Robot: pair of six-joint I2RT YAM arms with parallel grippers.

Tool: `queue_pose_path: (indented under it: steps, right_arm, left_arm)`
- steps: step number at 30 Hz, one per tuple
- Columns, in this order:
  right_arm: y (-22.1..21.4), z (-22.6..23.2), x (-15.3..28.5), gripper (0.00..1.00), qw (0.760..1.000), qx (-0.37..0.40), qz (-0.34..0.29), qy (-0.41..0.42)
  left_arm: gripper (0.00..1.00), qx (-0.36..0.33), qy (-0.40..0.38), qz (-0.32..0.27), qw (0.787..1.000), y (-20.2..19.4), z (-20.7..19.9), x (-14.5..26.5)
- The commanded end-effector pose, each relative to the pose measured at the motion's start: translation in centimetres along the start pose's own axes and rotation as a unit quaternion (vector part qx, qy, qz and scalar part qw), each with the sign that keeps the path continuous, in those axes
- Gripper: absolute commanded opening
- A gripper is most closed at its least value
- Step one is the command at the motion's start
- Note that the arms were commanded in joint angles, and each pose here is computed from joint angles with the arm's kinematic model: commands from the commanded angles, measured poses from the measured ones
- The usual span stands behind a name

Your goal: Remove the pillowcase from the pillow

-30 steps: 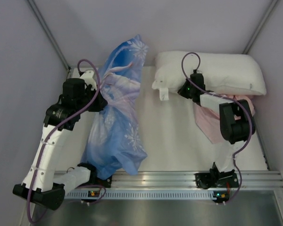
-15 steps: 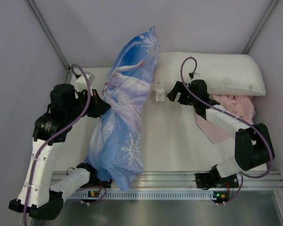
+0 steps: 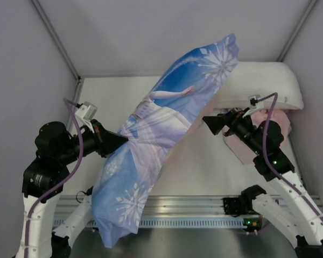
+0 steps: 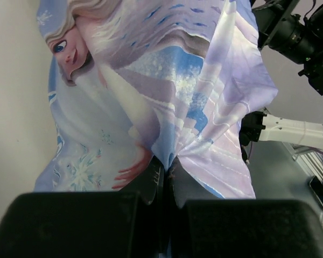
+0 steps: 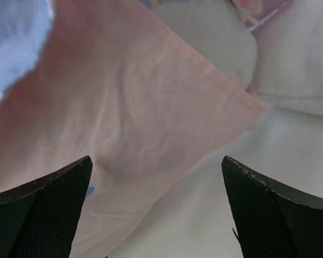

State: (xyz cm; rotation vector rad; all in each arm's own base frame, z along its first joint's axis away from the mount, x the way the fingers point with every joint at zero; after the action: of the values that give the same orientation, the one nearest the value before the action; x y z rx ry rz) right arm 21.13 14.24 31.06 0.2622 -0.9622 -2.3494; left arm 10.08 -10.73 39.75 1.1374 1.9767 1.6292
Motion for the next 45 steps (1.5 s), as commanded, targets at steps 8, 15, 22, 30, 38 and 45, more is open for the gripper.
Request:
queue_pose_path:
  steps: [8,15,22,30,38,45]
  right_arm:
    - [2.7,3.9,4.2,1.00,0.999,0.031,-0.026,0.026]
    - [5.7,5.6,4.1,1.00,0.996,0.052,-0.072,0.018]
    - [7.5,4.8,1.2,0.99,0.995,0.051,-0.085,-0.023]
    - [9.3,5.0,-2.0,1.00,0.996,-0.003,-0.085,0.027]
    - [9.5,6.5,-2.0,0.95,0.991,-0.022,-0.083,0.100]
    - [10.2,7.4,-0.8,0.97,0.987,-0.013,-0.109,0.117]
  left_arm:
    - [0.00,-0.051,-0.057,-0.062,0.995,1.1,-1.4,0.3]
    - [0.00,-0.047,-0.072,-0.046,0.995,0.4,-1.2,-0.2]
    - [0.00,-0.049,-0.082,-0.049,0.994,0.2,-1.7,0.3]
    - [0.00,-0.039,-0.086,-0.040,0.995,-0.5,-1.5,0.0]
    - [0.00,-0.035,-0.087,-0.035,0.995,-0.8,-1.4,-0.2]
    - [0.00,-0.022,-0.091,-0.022,0.995,-1.2,-1.0,-0.8]
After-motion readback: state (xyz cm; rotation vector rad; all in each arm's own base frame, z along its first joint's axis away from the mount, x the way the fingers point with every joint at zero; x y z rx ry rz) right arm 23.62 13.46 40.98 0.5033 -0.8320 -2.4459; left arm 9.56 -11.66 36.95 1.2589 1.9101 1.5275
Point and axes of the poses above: each gripper's point midway between its finger pads, its own x axis back along the fingers, its own z axis along the line the jaws close on, y = z × x, the point moved 6 cm from there along x, back along the fingers, and after that the axes turned 12 degrees about -x, right-handed, at the moved point
